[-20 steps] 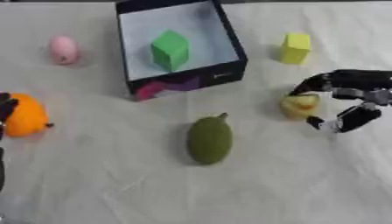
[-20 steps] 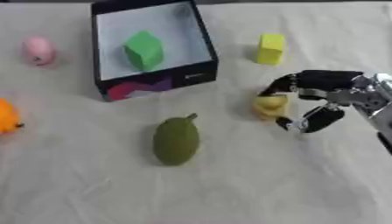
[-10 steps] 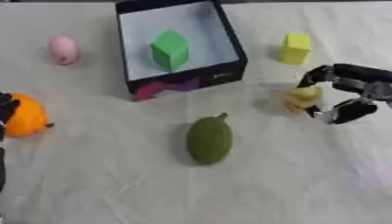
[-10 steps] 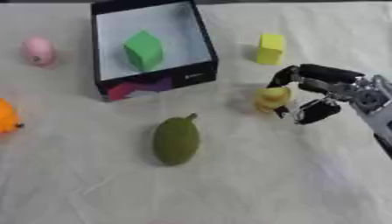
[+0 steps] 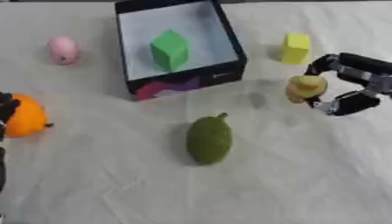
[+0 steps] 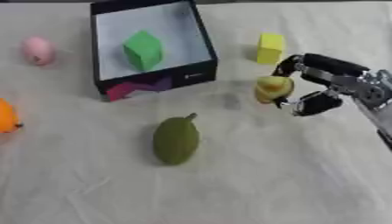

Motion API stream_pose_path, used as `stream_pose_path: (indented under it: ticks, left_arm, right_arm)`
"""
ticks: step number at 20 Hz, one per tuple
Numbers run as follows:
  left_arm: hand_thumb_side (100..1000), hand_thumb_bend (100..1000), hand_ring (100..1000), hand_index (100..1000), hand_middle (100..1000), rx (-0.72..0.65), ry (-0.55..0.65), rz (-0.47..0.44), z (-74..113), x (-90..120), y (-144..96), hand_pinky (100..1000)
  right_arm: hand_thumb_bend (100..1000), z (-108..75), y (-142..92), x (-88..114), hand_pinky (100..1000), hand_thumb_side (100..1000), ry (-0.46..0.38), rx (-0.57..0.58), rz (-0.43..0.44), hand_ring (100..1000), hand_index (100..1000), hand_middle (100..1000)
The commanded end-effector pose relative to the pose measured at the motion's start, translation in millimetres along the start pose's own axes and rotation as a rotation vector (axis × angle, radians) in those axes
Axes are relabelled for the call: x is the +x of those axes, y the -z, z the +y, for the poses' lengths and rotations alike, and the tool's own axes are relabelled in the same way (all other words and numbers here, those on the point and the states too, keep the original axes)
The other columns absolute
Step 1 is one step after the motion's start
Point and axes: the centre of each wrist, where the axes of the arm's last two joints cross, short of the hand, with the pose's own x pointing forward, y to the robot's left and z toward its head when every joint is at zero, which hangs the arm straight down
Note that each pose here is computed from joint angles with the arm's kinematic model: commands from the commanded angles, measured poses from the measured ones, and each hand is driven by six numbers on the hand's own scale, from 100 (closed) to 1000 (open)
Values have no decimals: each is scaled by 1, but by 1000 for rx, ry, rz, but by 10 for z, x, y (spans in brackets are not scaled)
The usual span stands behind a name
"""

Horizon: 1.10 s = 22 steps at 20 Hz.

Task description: Pick up objects on the table and place them in the box.

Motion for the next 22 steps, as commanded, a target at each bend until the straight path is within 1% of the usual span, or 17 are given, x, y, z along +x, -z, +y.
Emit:
stream_pose_path:
  ticks: [1, 5, 9, 12, 14, 16, 22]
  left_arm:
    - [895, 168, 766, 743, 696, -6, 22, -18, 51, 62, 26, 948]
    - [895, 169, 766, 743, 695, -15, 27, -13, 56, 61, 27, 948]
    - [896, 169, 766, 742, 693, -29, 33, -8, 58, 58, 29, 948]
    - [896, 168, 766, 742, 692, -41, 39, -8, 60, 65, 40, 948]
    - [896, 169, 766, 741, 691, -53, 42, -10, 53, 74, 54, 948]
    - [895, 169, 765, 741, 690, -68, 43, -13, 40, 85, 73, 948]
    - [893, 171, 765, 738, 687, -127, 30, -25, -51, 122, 162, 948]
  right_arm:
    - [100, -396, -57, 109, 754, 133, -68, -97, -38, 643, 619, 461]
    - [100, -653, 8, 221, 755, 162, -111, -142, -88, 643, 622, 466]
    - [100, -874, 166, 343, 753, 181, -112, -186, -128, 635, 616, 461]
    - [100, -993, 314, 365, 753, 199, -109, -200, -136, 633, 614, 461]
    - [100, -1072, 431, 341, 754, 223, -121, -217, -134, 632, 610, 462]
    - [100, -1112, 544, 274, 754, 233, -137, -231, -120, 631, 609, 462]
    - [100, -1105, 843, 60, 753, 237, -152, -262, -69, 635, 613, 466]
